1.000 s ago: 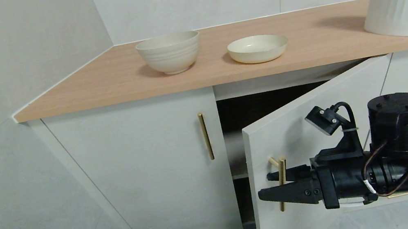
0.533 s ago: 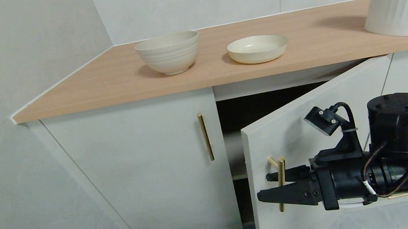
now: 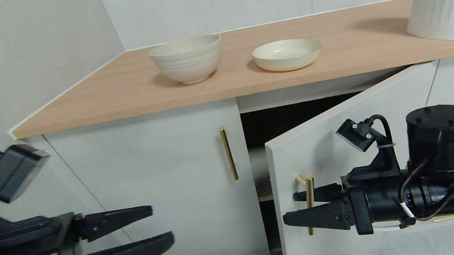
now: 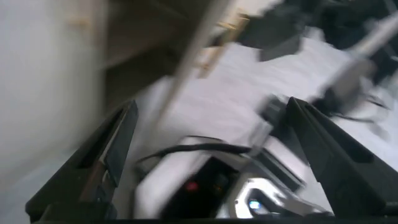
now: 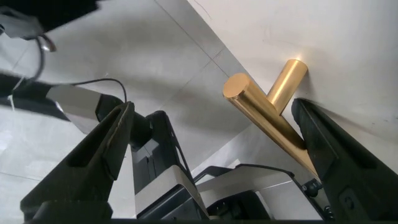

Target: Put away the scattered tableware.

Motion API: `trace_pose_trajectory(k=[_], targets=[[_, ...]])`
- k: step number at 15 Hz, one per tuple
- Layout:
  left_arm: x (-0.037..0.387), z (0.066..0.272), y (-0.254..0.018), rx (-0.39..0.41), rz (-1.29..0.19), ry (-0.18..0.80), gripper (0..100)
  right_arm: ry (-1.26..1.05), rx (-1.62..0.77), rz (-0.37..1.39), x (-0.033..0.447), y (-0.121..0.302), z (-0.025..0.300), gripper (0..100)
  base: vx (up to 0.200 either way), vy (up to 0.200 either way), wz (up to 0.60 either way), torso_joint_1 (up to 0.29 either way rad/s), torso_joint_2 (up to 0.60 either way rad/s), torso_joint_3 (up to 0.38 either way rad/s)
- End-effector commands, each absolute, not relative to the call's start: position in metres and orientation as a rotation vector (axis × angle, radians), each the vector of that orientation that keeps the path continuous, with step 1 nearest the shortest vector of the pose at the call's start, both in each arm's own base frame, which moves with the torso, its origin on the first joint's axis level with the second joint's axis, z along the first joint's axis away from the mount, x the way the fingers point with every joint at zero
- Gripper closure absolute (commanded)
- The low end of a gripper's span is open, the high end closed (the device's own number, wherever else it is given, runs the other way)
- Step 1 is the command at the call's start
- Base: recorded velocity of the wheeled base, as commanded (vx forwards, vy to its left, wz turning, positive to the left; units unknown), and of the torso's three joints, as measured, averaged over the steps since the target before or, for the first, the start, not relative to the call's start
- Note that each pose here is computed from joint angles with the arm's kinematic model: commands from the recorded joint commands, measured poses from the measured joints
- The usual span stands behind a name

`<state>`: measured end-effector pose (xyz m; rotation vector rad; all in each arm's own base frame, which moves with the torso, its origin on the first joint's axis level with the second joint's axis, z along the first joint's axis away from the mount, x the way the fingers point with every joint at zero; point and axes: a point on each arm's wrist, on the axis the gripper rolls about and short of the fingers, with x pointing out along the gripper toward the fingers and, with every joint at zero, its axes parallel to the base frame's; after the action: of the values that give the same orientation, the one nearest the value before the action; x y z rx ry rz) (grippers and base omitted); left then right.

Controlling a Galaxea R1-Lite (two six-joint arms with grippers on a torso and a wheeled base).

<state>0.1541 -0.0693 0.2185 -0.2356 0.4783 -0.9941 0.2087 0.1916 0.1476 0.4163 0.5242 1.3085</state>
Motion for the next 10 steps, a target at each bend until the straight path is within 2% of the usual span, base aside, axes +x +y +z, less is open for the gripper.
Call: trace_pose_trajectory(k=[1,2,3,6,10], targets=[[0.173,0.184,-0.094,-0.262,-1.054,0.644,0,0.544,0.416,1.304,0.211,0.193,0.142,0,0.0,0.0,0.0,0.0,0.0,0.0],[0.171,0.178,-0.095,-0.262,-1.063,0.648,0,0.551,0.416,1.302,0.212,0.195,0.14,0,0.0,0.0,0.0,0.0,0.0,0.0],[0.173,0.173,-0.097,-0.259,-1.069,0.643,100,0.552,0.415,1.301,0.213,0.195,0.139,0,0.0,0.0,0.0,0.0,0.0,0.0],[0.189,0.168,-0.105,-0.28,-1.064,0.638,100,0.538,0.418,1.304,0.213,0.195,0.139,0,0.0,0.0,0.0,0.0,0.0,0.0],[0.231,0.144,-0.124,-0.304,-1.035,0.585,100,0.54,0.422,1.304,0.219,0.2,0.131,0,0.0,0.0,0.0,0.0,0.0,0.0]])
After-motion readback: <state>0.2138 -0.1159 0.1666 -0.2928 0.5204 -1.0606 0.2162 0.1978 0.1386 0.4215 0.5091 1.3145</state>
